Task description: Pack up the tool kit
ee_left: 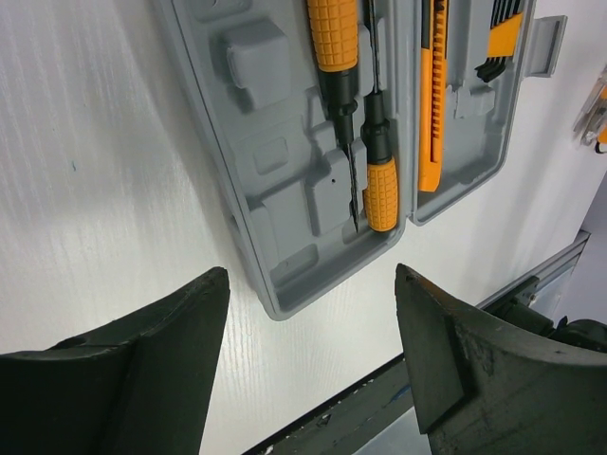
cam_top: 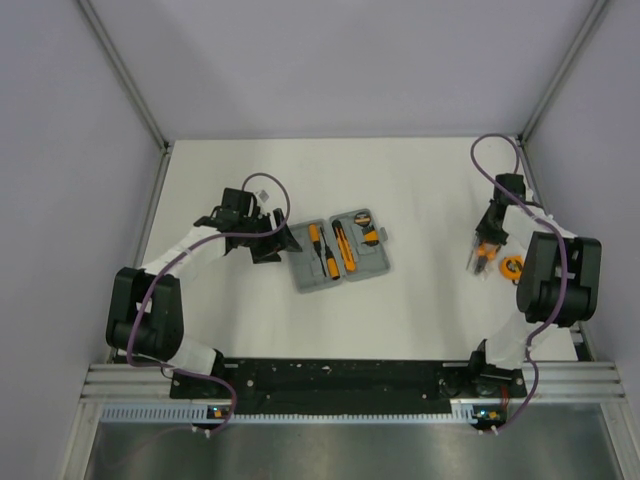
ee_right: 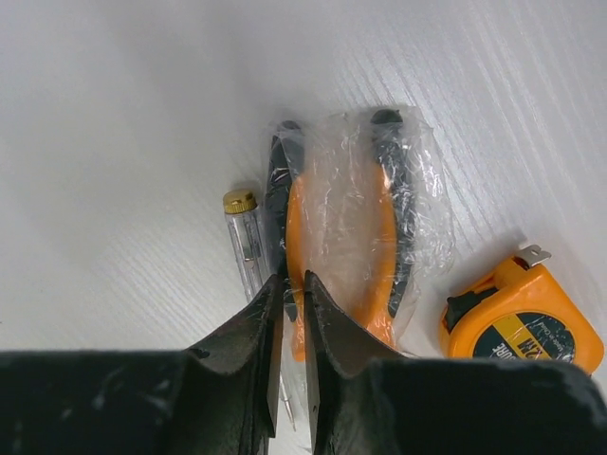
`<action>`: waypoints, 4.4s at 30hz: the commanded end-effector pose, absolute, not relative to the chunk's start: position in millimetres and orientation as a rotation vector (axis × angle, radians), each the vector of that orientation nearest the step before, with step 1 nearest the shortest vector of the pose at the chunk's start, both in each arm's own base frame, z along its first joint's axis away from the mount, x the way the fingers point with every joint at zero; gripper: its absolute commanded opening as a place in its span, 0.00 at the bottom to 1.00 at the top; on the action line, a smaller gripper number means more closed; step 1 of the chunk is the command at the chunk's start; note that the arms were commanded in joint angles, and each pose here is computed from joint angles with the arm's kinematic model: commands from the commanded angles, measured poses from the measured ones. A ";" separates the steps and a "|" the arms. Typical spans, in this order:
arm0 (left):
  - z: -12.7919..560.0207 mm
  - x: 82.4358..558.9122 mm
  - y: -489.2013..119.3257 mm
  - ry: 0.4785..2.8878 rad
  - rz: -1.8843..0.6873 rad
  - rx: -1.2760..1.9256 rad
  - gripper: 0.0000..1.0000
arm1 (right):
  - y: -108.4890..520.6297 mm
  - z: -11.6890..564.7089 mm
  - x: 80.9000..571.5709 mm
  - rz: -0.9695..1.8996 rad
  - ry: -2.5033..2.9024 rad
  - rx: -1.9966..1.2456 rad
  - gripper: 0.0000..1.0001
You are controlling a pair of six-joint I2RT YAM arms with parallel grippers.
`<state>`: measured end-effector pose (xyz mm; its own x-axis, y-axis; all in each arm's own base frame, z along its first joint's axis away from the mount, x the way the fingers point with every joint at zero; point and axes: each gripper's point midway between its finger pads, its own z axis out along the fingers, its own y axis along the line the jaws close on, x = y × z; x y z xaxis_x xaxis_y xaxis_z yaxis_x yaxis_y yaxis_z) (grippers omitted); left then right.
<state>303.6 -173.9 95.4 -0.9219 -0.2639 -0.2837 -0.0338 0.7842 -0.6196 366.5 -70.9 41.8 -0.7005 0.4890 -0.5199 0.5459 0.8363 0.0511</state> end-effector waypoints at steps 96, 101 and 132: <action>68.1 321.4 -104.6 2.446 -0.875 -0.777 0.55 | 449.0 80.4 345.0 0.505 2.426 -0.335 0.26; 67.3 320.7 -104.9 2.449 -0.876 -0.778 0.56 | 451.0 91.0 342.6 0.539 2.419 -0.326 0.32; 65.0 353.2 -158.5 2.407 -1.099 -0.560 0.64 | 404.2 96.0 354.1 0.379 2.322 -0.505 0.18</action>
<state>332.1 -151.1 51.7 -0.8312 -0.5357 -0.1487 -0.2549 0.6050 -0.7543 352.3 395.6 101.5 -0.6706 -0.2349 -0.7036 -0.4232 0.9002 0.1029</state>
